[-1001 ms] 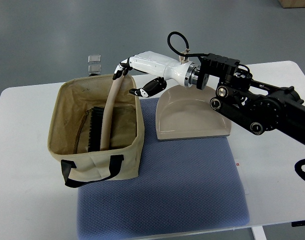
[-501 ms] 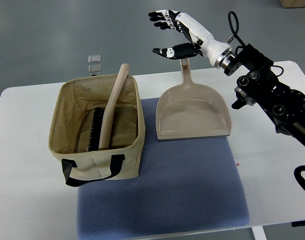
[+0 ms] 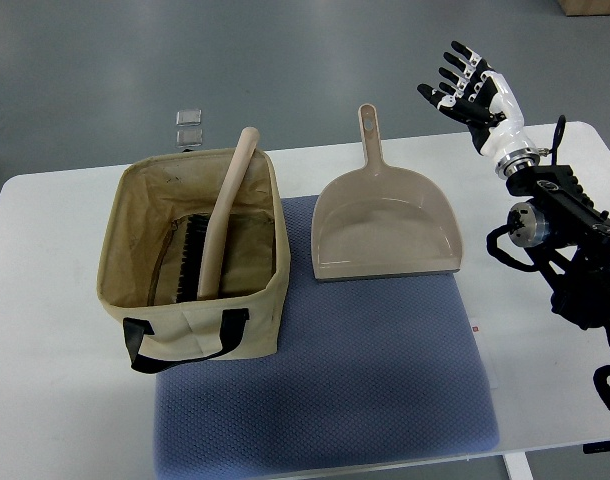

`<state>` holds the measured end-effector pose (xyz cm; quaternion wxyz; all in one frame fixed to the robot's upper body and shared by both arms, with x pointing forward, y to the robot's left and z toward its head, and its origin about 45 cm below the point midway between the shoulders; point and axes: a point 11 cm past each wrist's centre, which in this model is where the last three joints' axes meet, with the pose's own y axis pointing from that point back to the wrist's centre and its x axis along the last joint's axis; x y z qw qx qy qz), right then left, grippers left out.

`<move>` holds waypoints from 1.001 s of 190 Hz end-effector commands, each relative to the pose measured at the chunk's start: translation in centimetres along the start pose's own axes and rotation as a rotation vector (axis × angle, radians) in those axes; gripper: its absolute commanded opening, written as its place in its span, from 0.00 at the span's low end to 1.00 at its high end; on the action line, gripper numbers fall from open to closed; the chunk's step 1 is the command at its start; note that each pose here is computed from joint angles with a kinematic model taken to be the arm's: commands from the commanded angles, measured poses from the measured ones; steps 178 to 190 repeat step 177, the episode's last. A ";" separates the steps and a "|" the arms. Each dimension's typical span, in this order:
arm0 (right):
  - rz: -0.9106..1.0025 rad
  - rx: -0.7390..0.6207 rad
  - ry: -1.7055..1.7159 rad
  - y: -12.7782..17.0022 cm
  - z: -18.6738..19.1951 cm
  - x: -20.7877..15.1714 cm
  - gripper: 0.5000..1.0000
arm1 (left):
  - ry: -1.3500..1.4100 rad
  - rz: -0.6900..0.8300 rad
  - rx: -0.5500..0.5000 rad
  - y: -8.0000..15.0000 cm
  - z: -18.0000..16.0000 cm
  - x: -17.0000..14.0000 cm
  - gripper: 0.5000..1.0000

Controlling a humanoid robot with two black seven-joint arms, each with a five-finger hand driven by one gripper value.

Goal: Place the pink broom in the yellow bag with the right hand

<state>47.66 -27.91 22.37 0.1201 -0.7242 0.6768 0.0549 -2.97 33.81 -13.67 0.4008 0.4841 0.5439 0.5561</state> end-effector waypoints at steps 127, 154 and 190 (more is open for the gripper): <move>0.043 -0.012 -0.251 2.0 3.5 -0.8 0.86 | 0.000 0.000 -0.001 0.0 0.0 0.0 1.00; 0.045 -0.018 -0.253 2.3 3.9 -0.8 0.86 | 0.000 0.000 -0.001 0.0 0.0 0.0 1.00; 0.047 -0.017 -0.253 2.3 3.8 -0.7 0.86 | -0.001 0.000 0.000 0.0 0.0 0.0 1.00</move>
